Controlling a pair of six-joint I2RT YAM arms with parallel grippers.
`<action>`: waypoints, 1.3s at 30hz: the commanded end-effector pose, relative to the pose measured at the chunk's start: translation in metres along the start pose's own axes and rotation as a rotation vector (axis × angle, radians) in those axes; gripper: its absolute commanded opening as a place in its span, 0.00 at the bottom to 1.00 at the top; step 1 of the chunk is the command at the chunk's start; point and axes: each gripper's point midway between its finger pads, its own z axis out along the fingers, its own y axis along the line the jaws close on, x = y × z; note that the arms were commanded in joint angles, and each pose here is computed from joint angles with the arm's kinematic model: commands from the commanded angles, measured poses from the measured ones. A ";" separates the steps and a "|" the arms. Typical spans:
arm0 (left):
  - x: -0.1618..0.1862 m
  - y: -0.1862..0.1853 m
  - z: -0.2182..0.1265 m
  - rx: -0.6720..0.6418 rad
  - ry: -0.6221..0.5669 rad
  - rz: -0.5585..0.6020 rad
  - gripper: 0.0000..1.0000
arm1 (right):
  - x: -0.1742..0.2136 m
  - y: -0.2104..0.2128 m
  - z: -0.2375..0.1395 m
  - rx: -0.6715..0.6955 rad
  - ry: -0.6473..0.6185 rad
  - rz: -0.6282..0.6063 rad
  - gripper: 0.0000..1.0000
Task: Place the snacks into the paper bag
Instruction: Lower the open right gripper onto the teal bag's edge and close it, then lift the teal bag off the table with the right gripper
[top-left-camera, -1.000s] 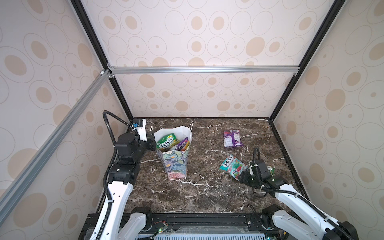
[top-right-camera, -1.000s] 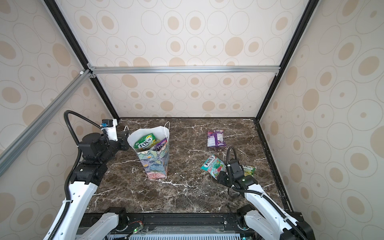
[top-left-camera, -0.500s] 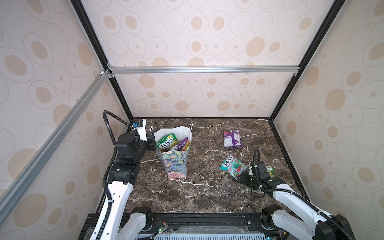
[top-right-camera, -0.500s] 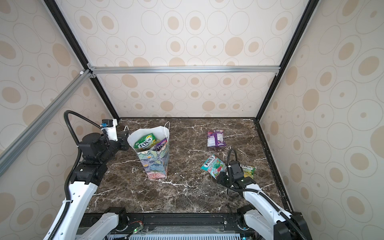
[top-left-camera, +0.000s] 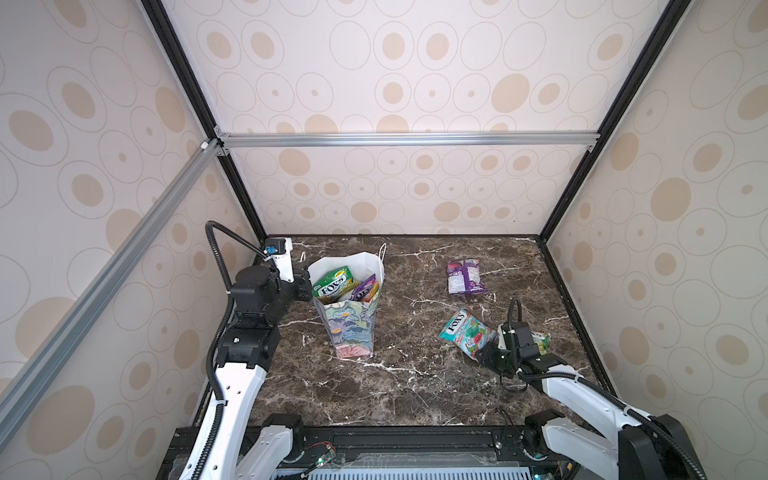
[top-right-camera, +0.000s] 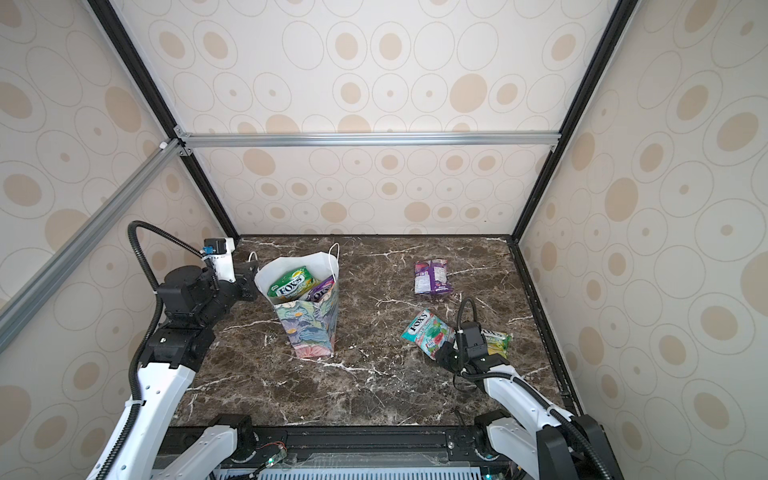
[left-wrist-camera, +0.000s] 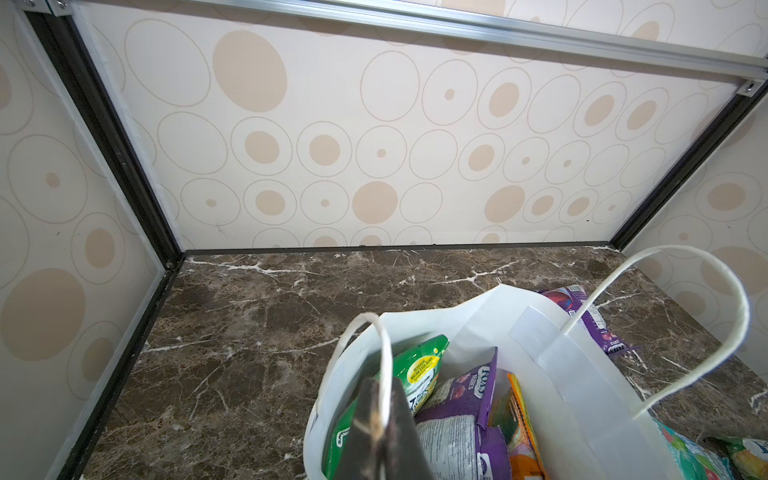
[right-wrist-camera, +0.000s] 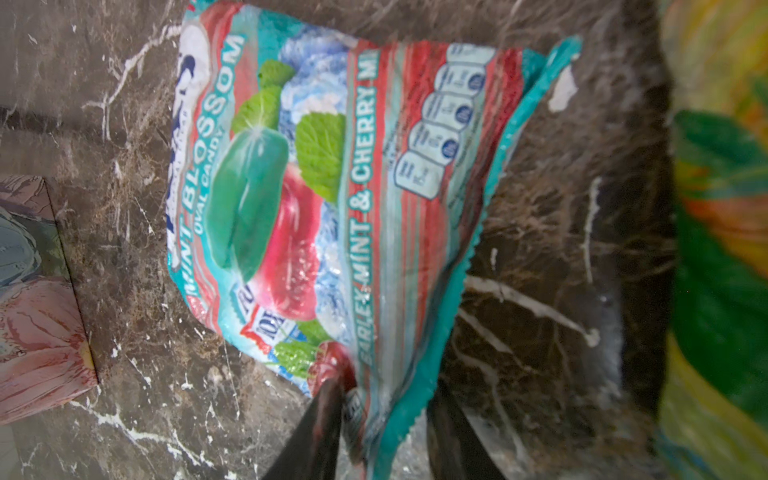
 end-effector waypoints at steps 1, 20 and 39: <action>-0.013 -0.003 -0.006 0.014 -0.045 -0.004 0.04 | 0.002 -0.001 0.003 -0.003 0.011 0.012 0.27; -0.014 -0.002 -0.006 0.005 -0.048 -0.002 0.04 | -0.002 0.000 -0.006 0.023 0.004 -0.038 0.00; -0.014 -0.002 -0.006 0.005 -0.048 -0.002 0.04 | -0.031 0.041 -0.043 -0.086 -0.088 -0.191 0.00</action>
